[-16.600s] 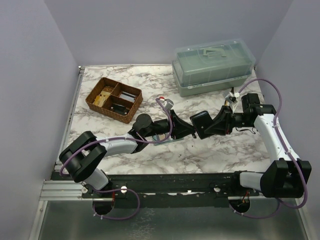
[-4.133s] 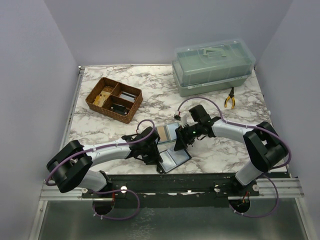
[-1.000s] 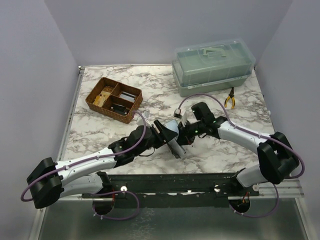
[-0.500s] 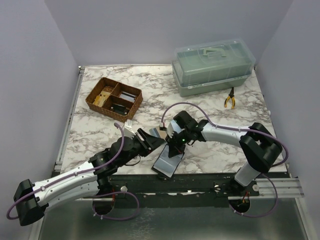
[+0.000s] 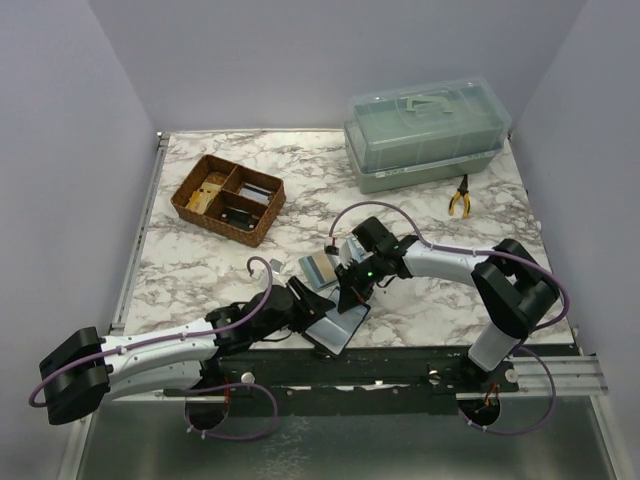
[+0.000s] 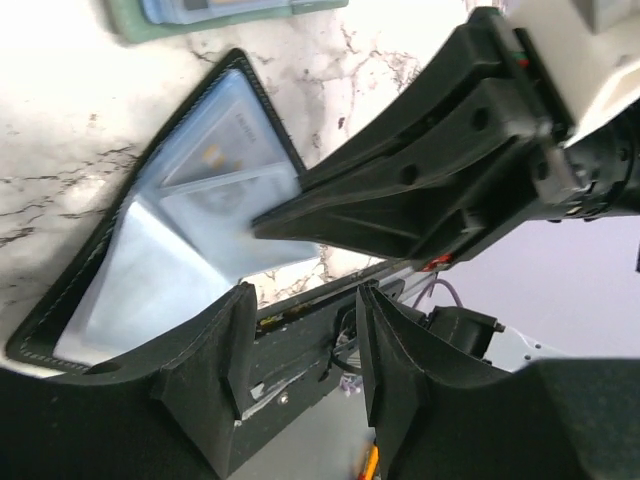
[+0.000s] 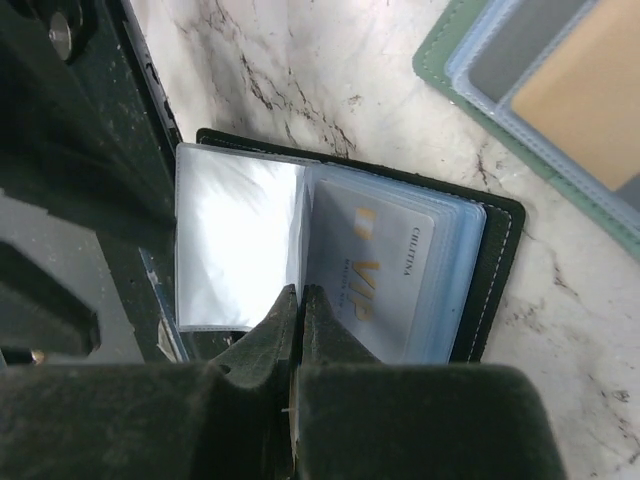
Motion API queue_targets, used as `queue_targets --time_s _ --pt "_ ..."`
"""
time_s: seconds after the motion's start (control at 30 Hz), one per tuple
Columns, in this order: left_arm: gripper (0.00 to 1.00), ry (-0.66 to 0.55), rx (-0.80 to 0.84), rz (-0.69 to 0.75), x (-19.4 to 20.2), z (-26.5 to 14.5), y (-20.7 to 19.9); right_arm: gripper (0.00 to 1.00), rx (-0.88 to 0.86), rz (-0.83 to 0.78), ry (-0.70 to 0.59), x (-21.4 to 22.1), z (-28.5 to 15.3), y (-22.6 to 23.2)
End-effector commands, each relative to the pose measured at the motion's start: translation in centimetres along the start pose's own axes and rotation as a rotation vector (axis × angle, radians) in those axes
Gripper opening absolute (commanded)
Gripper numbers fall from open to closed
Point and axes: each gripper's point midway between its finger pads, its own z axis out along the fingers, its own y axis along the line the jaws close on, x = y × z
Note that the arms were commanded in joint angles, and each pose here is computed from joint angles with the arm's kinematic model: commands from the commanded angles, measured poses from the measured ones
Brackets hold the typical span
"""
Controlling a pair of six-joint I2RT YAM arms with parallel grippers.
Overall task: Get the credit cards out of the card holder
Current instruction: Remove the credit card from the card holder.
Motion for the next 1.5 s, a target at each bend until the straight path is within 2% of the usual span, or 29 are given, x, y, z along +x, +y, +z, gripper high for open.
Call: queue_targets --time_s 0.0,0.27,0.47,0.63,0.97,1.1,1.23,1.47 --pt "0.50 -0.047 0.070 -0.044 -0.6 0.2 -0.8 0.00 -0.073 0.009 -0.034 -0.7 -0.8 0.8" --pt "0.50 -0.049 0.137 -0.043 -0.5 0.5 -0.4 0.00 -0.235 0.044 -0.098 -2.0 -2.9 2.7" --pt "0.49 -0.033 0.133 -0.018 0.0 1.4 -0.6 0.00 -0.291 0.093 -0.148 -2.7 -4.6 2.9" --pt "0.50 -0.067 0.128 -0.008 -0.6 1.4 0.0 0.00 -0.328 0.094 -0.199 -3.3 -6.2 3.1" --pt "0.51 -0.099 0.280 0.120 -1.2 0.5 -3.8 0.00 -0.424 0.116 -0.222 -3.4 -7.3 3.8" --pt "0.49 -0.090 0.272 0.129 -1.0 0.9 -3.9 0.00 -0.425 0.119 -0.227 -3.4 -7.4 3.8" --pt "0.43 -0.091 0.249 0.114 -1.1 1.2 -3.1 0.00 -0.459 0.123 -0.239 -3.5 -8.1 4.1" --pt "0.43 -0.096 0.279 0.124 -1.3 0.7 -3.7 0.00 -0.565 0.147 -0.247 -3.4 -9.1 5.0"
